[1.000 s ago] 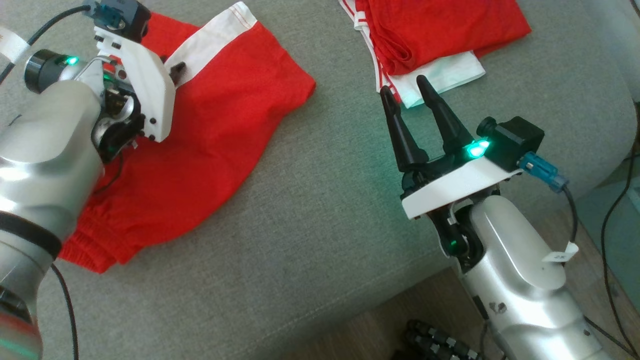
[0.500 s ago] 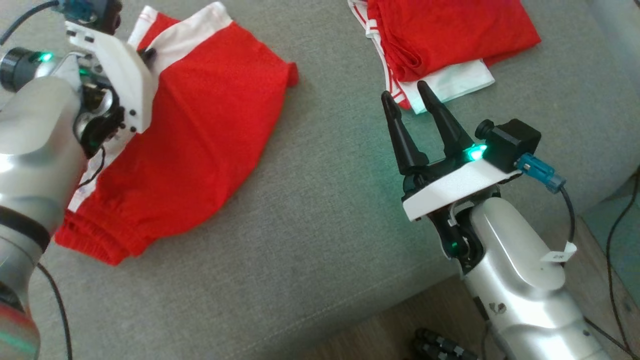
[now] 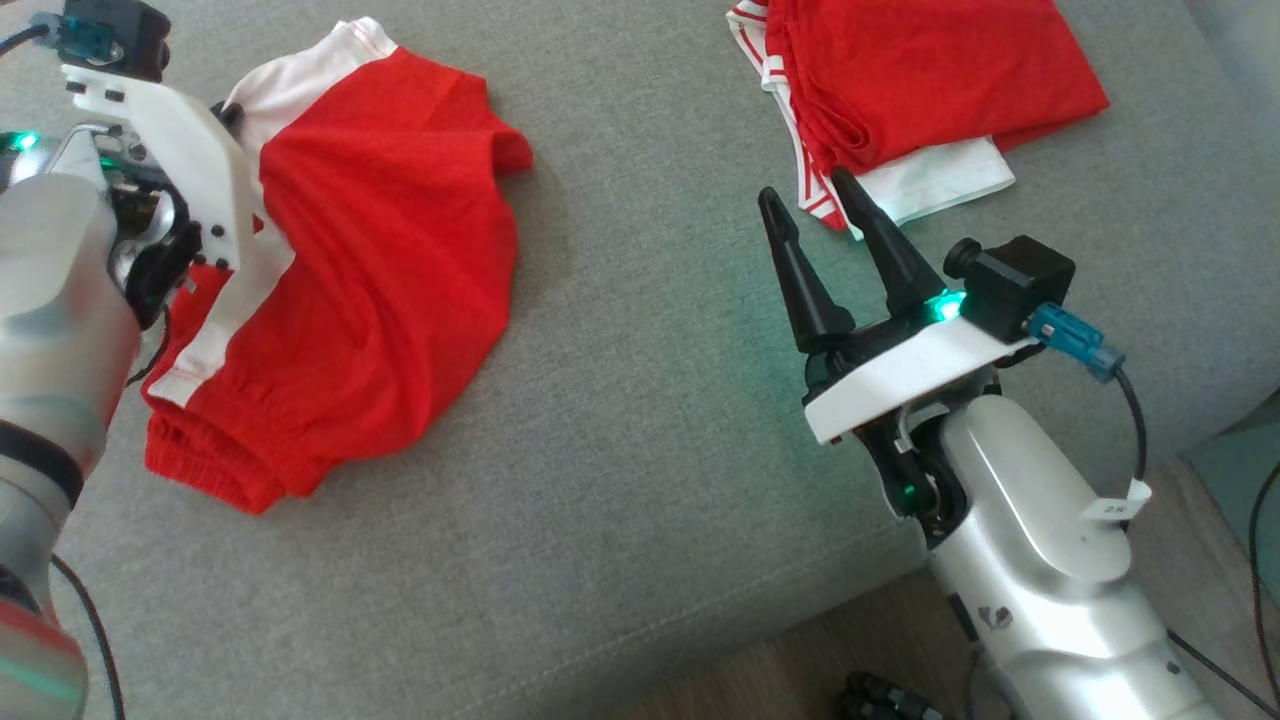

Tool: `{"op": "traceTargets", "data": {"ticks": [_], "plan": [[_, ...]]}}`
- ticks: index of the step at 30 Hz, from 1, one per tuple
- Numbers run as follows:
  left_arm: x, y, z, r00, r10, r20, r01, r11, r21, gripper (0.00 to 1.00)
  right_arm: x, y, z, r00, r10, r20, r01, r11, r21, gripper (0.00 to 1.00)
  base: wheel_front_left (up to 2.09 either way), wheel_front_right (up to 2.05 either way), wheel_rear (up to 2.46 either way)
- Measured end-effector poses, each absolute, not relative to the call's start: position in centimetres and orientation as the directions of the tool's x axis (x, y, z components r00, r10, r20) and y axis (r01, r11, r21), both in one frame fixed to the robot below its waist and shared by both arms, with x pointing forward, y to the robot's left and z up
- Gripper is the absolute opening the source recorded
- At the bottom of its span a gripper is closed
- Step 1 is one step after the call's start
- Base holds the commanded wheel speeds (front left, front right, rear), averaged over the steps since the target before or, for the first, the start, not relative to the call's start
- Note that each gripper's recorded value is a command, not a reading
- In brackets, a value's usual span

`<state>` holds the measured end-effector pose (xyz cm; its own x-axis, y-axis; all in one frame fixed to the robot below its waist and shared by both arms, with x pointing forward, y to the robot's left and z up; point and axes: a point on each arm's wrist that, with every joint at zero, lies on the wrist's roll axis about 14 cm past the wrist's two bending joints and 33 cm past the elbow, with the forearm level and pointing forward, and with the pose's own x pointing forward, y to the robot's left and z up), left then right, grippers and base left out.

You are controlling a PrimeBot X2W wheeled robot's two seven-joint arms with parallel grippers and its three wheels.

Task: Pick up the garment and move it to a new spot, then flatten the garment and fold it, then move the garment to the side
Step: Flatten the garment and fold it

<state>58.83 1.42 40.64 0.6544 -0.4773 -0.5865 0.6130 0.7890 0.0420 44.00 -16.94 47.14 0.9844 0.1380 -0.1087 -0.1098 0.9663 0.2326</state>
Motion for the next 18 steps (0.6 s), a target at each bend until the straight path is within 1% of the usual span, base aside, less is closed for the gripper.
{"op": "traceTargets", "data": {"ticks": [7, 8, 9, 14, 18], "plan": [[59.5, 1.4, 40.3, 0.677, -0.468, -0.568, 0.592, 0.805, 0.042, 0.00, 44.1, -16.8, 46.8, 0.983, 0.143, -0.116, -0.112, 0.966, 0.235, 1.00, 0.00, 0.00, 0.00], [59.6, 1.4, 40.2, 0.678, -0.467, -0.567, 0.591, 0.806, 0.043, 0.39, 44.1, -16.8, 46.6, 0.982, 0.142, -0.120, -0.111, 0.966, 0.235, 1.00, 0.00, 0.00, 0.00], [59.6, 1.4, 40.2, 0.678, -0.467, -0.567, 0.591, 0.806, 0.043, 1.00, 44.1, -16.8, 46.6, 0.982, 0.142, -0.120, -0.111, 0.966, 0.235, 1.00, 0.00, 0.00, 0.00], [59.4, 1.1, 40.2, 0.687, -0.473, -0.551, 0.585, 0.810, 0.034, 1.00, 44.4, -16.6, 46.5, 0.981, 0.148, -0.124, -0.115, 0.964, 0.240, 1.00, 0.00, 0.00, 0.00], [59.5, 1.4, 42.0, 0.733, -0.485, -0.477, 0.558, 0.830, 0.014, 1.00, 44.8, -16.3, 46.9, 0.982, 0.155, -0.111, -0.125, 0.962, 0.241, 1.00, 0.00, 0.00, 0.00]]}}
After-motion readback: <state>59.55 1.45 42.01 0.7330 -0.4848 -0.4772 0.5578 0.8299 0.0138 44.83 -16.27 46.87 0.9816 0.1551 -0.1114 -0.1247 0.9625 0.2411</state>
